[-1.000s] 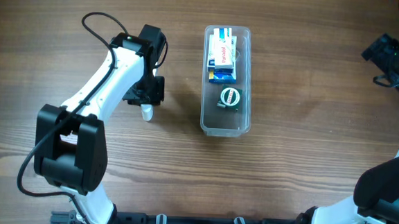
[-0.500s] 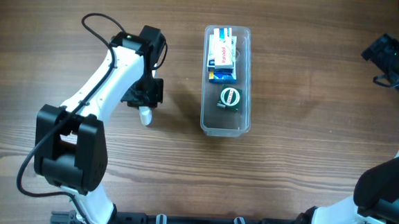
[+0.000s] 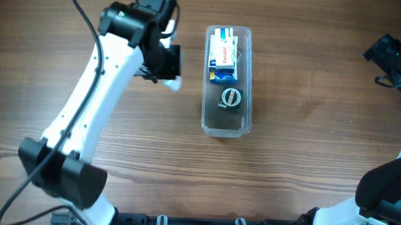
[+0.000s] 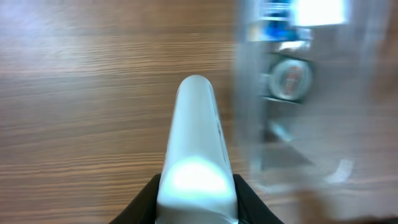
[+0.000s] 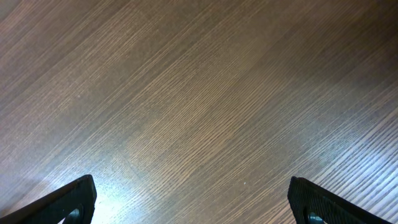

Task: Pack container
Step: 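Carry the pump bottle over the container's near end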

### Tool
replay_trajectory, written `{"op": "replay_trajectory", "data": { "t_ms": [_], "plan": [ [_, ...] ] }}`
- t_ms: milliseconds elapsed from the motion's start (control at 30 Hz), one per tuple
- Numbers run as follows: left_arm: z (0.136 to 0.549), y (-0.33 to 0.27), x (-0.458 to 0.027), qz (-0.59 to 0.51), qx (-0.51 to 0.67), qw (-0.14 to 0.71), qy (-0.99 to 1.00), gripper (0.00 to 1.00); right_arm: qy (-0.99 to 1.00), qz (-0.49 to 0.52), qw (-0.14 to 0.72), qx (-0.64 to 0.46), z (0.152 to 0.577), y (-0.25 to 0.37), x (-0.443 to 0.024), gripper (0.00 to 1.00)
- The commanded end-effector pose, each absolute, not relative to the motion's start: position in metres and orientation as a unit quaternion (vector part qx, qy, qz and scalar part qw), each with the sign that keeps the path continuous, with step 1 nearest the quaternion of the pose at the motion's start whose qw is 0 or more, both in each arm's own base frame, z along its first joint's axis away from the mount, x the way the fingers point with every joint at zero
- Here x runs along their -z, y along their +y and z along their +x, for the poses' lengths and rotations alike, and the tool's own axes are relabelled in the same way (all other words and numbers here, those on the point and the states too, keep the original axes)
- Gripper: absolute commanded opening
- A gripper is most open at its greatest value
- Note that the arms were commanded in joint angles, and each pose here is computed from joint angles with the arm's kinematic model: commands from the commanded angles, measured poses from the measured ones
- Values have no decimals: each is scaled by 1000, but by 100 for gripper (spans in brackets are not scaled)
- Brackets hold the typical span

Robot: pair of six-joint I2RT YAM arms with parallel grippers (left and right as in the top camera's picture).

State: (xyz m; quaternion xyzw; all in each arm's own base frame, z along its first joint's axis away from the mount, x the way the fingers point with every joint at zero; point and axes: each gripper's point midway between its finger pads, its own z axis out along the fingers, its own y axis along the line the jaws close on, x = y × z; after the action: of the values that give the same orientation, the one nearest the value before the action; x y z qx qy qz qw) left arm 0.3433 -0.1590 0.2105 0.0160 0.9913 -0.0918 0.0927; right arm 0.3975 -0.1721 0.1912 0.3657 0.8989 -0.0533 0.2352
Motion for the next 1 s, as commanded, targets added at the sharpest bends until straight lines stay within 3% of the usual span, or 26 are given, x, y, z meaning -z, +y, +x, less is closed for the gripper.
{"op": "replay_trajectory", "data": {
  "t_ms": [0,500,967],
  "plan": [
    [319,-199,-244,22,141,117,983,29,897,372,230,60,398,-174,-186,100],
    [296,-271,-240,27,160,127,979,30,897,372,230,60,398,-174,-186,100],
    [321,-300,-159,20,123,71,990,31,897,372,230,60,398,-174,-186,100]
  ]
}}
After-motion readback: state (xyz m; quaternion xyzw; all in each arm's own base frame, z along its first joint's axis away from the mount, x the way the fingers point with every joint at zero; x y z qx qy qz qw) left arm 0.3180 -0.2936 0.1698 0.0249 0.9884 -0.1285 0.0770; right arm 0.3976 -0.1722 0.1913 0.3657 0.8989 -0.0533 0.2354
